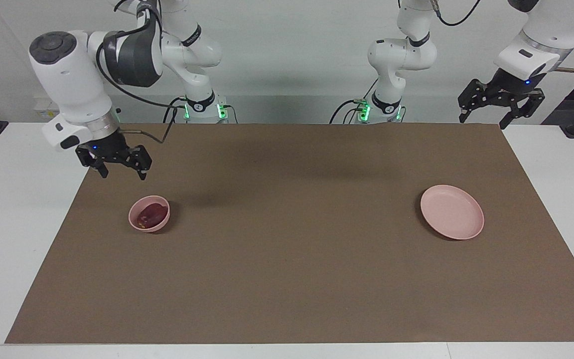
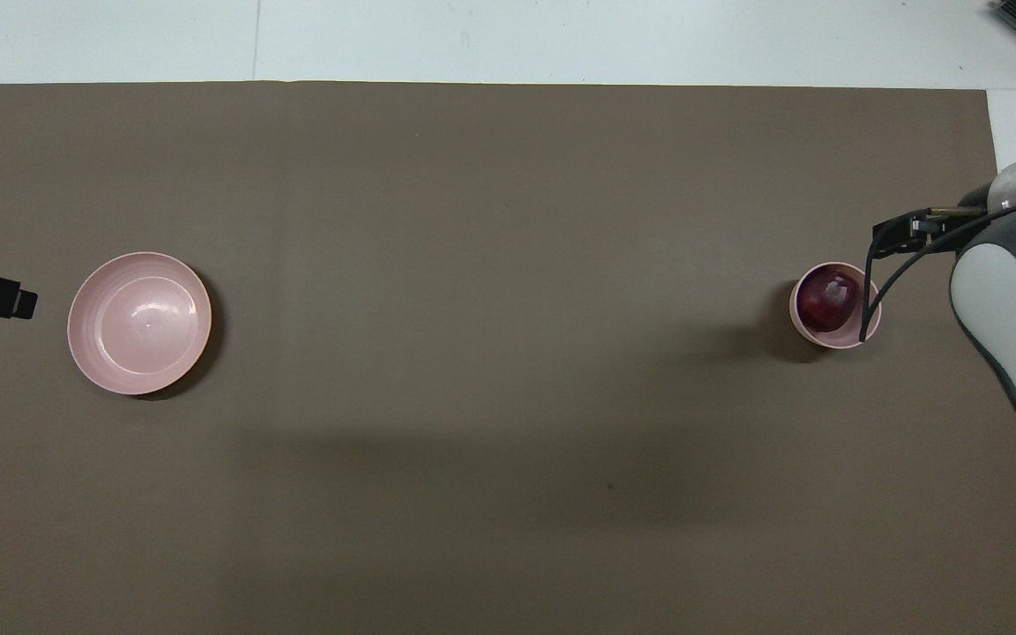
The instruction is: Move apple from plate to bowl
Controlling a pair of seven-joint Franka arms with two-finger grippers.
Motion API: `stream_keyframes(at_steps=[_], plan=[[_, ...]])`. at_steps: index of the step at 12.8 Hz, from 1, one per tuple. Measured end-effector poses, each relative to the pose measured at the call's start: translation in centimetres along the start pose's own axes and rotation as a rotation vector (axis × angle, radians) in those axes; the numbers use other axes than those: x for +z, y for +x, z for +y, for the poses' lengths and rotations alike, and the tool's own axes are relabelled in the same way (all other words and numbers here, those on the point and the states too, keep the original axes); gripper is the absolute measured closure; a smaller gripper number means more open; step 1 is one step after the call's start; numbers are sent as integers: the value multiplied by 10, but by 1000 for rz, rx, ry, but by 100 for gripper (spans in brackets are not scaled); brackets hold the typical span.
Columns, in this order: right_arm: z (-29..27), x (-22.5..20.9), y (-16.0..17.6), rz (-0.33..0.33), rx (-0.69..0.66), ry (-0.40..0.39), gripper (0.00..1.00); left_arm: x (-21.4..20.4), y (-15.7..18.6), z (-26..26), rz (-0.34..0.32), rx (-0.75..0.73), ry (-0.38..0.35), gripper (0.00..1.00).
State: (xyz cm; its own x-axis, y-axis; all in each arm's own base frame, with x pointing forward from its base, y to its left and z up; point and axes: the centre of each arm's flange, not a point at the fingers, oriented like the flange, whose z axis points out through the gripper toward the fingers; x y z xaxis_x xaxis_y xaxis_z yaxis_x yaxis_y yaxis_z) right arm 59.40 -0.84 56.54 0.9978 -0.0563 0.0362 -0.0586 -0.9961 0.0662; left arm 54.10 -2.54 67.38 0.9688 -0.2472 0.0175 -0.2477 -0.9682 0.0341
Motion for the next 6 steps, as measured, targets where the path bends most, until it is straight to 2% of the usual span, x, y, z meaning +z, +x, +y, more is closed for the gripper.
stream_keyframes(at_steps=[4, 6], plan=[[-5, -46, -20, -55, 18, 0, 0, 0, 0, 0, 0, -13, 0, 0], [-3, -63, -25, -55, 21, 4, 0, 0, 0, 0, 0, -60, 0, 0]])
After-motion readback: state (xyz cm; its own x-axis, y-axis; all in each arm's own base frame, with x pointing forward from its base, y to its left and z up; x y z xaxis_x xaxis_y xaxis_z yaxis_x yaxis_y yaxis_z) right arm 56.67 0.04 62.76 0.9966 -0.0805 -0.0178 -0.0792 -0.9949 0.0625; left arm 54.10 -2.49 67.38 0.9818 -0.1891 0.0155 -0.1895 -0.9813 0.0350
